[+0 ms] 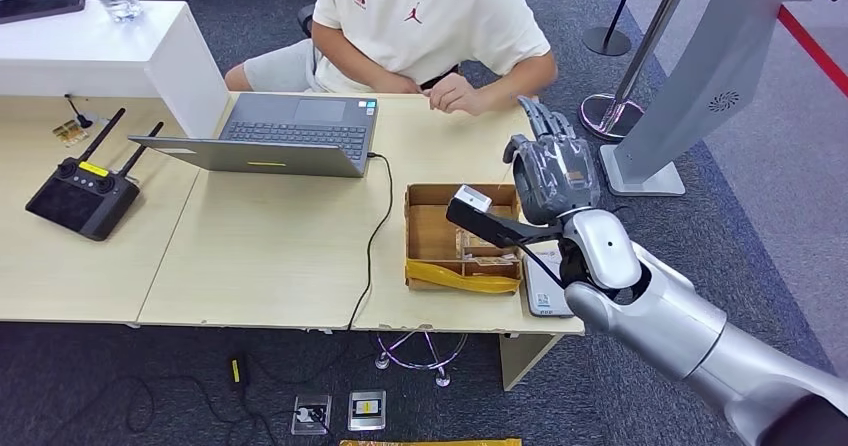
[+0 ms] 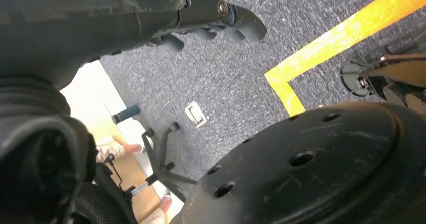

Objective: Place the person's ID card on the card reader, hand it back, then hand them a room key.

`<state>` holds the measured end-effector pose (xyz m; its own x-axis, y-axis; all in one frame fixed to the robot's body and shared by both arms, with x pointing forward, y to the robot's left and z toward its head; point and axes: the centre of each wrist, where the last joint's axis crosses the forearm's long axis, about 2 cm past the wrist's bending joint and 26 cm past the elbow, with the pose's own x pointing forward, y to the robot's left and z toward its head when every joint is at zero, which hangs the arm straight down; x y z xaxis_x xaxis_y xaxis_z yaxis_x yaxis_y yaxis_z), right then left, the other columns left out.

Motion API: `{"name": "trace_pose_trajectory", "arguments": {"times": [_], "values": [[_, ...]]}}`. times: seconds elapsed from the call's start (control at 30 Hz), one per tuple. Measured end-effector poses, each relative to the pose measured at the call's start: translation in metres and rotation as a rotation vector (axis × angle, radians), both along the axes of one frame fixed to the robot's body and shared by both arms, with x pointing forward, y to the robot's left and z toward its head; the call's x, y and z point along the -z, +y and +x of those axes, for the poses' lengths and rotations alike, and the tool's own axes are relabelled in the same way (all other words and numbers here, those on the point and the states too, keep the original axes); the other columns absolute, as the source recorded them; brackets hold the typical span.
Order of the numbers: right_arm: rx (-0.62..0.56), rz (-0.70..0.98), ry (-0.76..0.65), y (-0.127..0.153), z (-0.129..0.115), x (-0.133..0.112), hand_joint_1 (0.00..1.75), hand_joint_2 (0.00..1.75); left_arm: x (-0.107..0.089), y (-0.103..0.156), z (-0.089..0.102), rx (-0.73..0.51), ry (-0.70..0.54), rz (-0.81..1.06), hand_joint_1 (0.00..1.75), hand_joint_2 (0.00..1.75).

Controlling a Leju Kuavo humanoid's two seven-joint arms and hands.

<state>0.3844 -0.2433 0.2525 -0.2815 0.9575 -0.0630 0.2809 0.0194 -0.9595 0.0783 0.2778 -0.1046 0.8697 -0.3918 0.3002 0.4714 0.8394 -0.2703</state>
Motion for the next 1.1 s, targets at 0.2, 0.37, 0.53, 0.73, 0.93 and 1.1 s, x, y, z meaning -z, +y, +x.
{"name": "trace_pose_trajectory", "arguments": {"times": [0.2,0.37,0.53,0.73,0.93,1.1], "values": [[0.077,0.046,0.082,-0.025,-0.015,0.035,1.75,1.75,0.0,-0.001,-0.002,-0.019,0.005,-0.006,0.0,0.0],[0.159,0.097,0.126,-0.051,-0.028,0.058,1.75,1.75,0.0,-0.001,-0.003,-0.027,0.008,-0.008,0.0,0.0],[0.221,0.124,0.16,-0.072,-0.041,0.076,1.75,1.75,0.0,-0.001,-0.003,-0.03,0.009,-0.009,0.0,0.0],[0.26,0.129,0.192,-0.086,-0.051,0.088,1.75,1.75,0.0,-0.002,-0.003,-0.031,0.009,-0.012,0.0,0.0],[0.248,0.109,0.227,-0.088,-0.059,0.098,1.75,1.75,0.0,-0.004,-0.003,-0.037,0.009,-0.016,0.0,0.0],[0.233,0.091,0.274,-0.085,-0.066,0.108,1.75,1.75,0.0,-0.004,-0.003,-0.035,0.009,-0.016,0.0,0.0]]}}
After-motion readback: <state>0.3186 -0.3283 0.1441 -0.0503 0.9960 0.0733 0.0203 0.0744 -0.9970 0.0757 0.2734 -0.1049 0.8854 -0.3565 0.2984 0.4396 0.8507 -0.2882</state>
